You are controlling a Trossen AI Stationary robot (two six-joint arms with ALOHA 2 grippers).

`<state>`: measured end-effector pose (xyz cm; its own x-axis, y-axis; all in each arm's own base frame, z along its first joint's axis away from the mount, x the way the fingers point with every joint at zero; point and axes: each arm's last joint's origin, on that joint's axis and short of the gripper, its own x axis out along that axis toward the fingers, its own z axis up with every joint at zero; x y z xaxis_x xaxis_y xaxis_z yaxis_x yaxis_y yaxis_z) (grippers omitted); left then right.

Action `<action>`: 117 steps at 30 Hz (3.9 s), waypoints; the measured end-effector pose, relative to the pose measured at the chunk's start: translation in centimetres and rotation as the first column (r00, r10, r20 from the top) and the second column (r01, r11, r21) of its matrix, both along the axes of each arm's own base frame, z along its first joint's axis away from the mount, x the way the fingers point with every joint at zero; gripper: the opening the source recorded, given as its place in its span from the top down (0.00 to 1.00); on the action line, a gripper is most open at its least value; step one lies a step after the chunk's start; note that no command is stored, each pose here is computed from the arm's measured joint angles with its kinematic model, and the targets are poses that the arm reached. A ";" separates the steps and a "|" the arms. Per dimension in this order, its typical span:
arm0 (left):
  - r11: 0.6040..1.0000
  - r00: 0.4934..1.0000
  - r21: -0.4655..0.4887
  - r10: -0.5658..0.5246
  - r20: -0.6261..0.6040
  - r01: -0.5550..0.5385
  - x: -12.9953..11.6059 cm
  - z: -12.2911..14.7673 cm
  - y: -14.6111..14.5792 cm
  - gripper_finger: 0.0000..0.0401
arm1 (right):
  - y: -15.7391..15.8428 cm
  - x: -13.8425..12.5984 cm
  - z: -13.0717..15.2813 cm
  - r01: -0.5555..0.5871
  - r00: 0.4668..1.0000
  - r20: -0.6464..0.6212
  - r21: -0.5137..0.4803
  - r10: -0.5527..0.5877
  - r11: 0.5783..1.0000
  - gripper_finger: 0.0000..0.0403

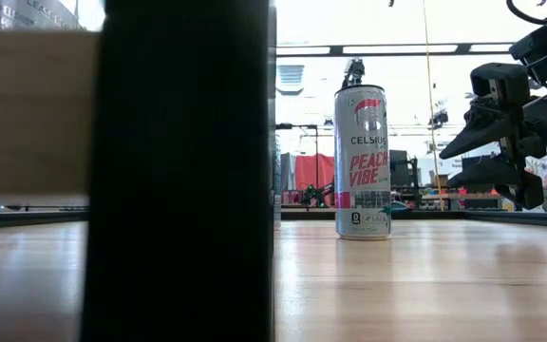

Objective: Place canned beverage on shelf
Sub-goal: Put the orange soda can on the shelf aligned with the other orange soda can, then put the blue soda can on the shelf aligned with the other blue soda can

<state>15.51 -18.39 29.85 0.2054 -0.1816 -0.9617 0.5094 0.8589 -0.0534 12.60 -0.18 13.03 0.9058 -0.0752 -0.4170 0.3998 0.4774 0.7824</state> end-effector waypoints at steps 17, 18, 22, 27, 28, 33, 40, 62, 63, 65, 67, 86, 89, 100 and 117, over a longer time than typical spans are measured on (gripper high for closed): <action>1.000 1.000 -0.010 -0.028 -0.014 0.027 1.8 -1.1 0.0 0.26 | 0.0 0.0 0.0 0.000 1.000 0.000 0.000 0.000 1.000 0.55; 1.000 0.999 -0.012 -0.027 -0.023 0.027 2.0 -1.3 0.1 0.26 | 0.0 0.0 0.0 0.000 1.000 0.000 0.000 0.000 1.000 0.55; 1.000 0.998 -0.008 -0.027 -0.047 0.027 2.4 -1.8 0.1 0.26 | 0.0 0.0 0.0 0.000 1.000 0.000 0.000 0.000 1.000 0.55; 1.000 0.998 -0.008 -0.027 -0.049 0.026 2.6 -1.9 0.1 0.26 | 0.0 0.0 0.0 0.000 1.000 0.000 0.000 0.000 1.000 0.55; 1.000 0.998 -0.008 -0.027 -0.051 0.026 2.6 -1.9 0.1 0.26 | 0.0 0.0 0.0 0.000 1.000 0.000 0.000 0.000 1.000 0.55; 1.000 0.998 -0.007 -0.026 -0.050 0.026 2.6 -2.2 0.0 0.26 | 0.0 0.0 0.0 0.000 1.000 0.000 0.000 0.000 1.000 0.55; 1.000 0.999 -0.007 -0.024 -0.038 0.024 2.6 -2.9 0.0 0.26 | 0.0 0.0 0.0 0.000 1.000 0.000 0.000 0.000 1.000 0.55; 0.999 0.999 -0.035 0.034 -0.022 -0.034 2.0 -2.6 0.7 0.18 | 0.0 0.0 0.0 0.000 1.000 0.001 0.000 0.000 1.000 0.55; 0.999 0.999 -0.036 0.033 -0.024 -0.034 1.9 -2.6 0.7 0.17 | 0.0 0.0 0.0 0.000 1.000 0.001 0.000 0.000 1.000 0.55; 0.999 0.999 -0.040 0.031 -0.030 -0.033 1.9 -2.7 0.7 0.17 | 0.0 0.0 0.0 0.000 1.000 0.000 0.001 0.000 1.000 0.55; 0.999 0.999 -0.044 0.030 -0.034 -0.031 1.9 -2.7 0.7 0.17 | 0.0 0.0 0.0 0.000 1.000 0.000 0.000 0.000 1.000 0.55; 0.996 0.999 -0.092 0.009 -0.037 -0.012 1.4 -1.9 1.0 0.16 | 0.0 0.0 0.0 0.000 1.000 0.000 0.000 0.000 1.000 0.55; 0.995 0.999 -0.098 0.009 -0.032 -0.012 1.3 -1.7 1.1 0.16 | 0.0 0.0 0.0 0.000 1.000 0.001 0.001 0.000 1.000 0.55; 0.990 1.000 -0.139 0.011 0.008 -0.009 0.5 -0.3 2.0 0.16 | 0.0 0.0 0.0 0.000 1.000 0.000 0.000 0.000 1.000 0.55; 0.979 0.962 -0.198 0.090 0.258 -0.039 -0.5 2.8 4.0 0.18 | 0.0 0.0 0.0 0.000 1.000 0.000 0.001 0.000 1.000 0.55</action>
<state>15.04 -14.37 32.66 0.4646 -0.3328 -0.8206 0.4710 0.8776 -0.0893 12.60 -0.18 13.03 0.9060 -0.0750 -0.4167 0.3995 0.4771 0.7828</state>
